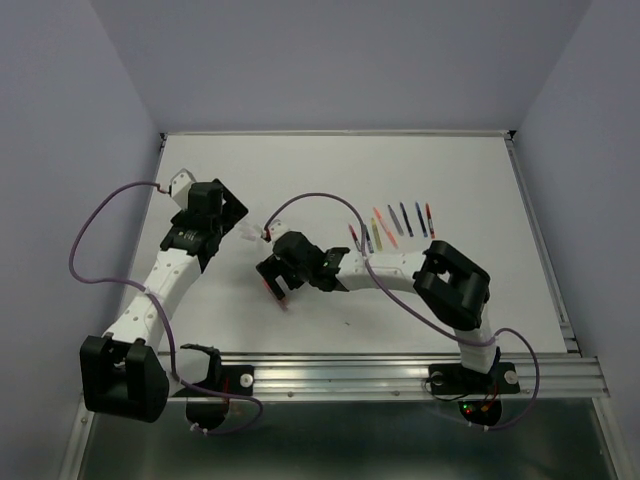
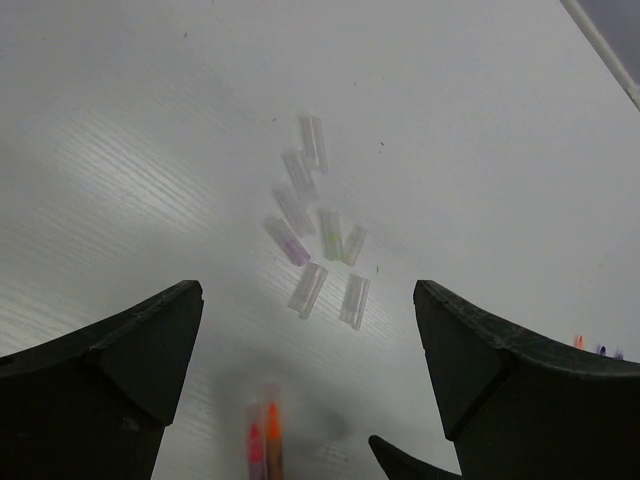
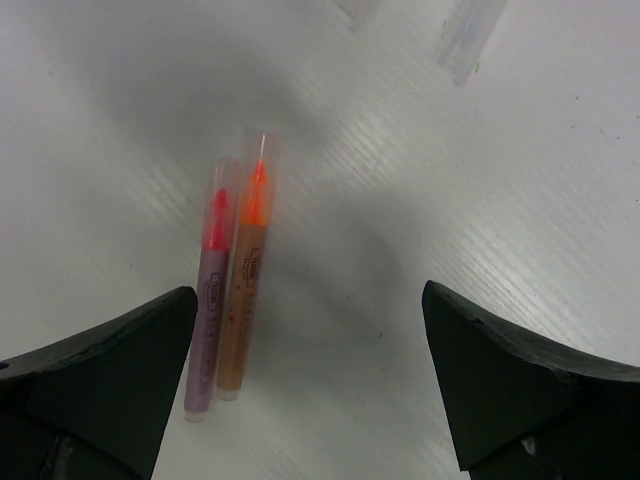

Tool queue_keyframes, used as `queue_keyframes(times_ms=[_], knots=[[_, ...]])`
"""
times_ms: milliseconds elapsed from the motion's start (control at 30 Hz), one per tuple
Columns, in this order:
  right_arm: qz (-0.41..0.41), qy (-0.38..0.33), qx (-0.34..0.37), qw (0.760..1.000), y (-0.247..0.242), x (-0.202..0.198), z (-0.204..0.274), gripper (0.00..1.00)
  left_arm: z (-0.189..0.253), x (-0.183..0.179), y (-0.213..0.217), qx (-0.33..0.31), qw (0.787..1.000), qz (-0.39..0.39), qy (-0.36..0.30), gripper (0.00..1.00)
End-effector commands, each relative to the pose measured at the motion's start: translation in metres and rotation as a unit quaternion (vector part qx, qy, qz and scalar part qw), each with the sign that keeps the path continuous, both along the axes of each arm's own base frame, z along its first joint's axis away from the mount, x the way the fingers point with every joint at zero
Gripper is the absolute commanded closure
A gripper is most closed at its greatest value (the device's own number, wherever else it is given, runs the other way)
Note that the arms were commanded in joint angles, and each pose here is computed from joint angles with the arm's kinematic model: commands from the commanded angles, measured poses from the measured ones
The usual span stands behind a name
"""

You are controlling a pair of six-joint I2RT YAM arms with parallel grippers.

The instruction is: Open the pen caps

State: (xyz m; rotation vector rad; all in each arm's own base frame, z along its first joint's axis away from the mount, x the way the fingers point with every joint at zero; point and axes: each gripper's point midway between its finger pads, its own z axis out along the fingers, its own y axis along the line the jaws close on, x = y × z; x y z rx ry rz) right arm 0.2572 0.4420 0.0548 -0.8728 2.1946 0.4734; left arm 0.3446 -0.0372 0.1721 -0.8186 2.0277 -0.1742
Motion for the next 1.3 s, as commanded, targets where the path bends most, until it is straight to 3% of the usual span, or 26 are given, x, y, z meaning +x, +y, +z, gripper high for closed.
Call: queue_keyframes(times_ms=[0,500,900,1033,1167,1233,1267], knots=[[-0.026,-0.041,-0.003,0.999,0.009,0.020,0.016,0.00,0.003,-0.003,0.005,0.003,1.000,0.002,-0.011,0.01],[-0.012,-0.025,-0.019,0.999,0.011,0.016,-0.003,0.00,0.000,0.000,0.003,-0.003,1.000,-0.003,-0.008,0.01],[-0.047,-0.021,-0.060,0.997,-0.004,0.016,-0.026,0.01,0.002,0.001,0.002,-0.005,1.000,-0.004,-0.010,0.01],[-0.064,-0.011,-0.067,0.996,-0.012,0.013,-0.034,0.22,0.001,0.001,0.002,-0.004,1.000,-0.005,-0.009,0.01],[-0.069,0.007,-0.066,0.995,-0.018,0.006,-0.041,0.36,0.002,0.001,0.002,-0.005,1.000,-0.005,-0.011,0.01],[-0.073,0.015,-0.071,0.995,-0.024,0.001,-0.047,0.38,0.002,0.002,0.002,-0.005,1.000,-0.004,-0.011,0.01],[-0.076,0.018,-0.074,0.994,-0.027,0.000,-0.050,0.46,0.002,0.001,0.002,-0.004,1.000,-0.005,-0.010,0.01]])
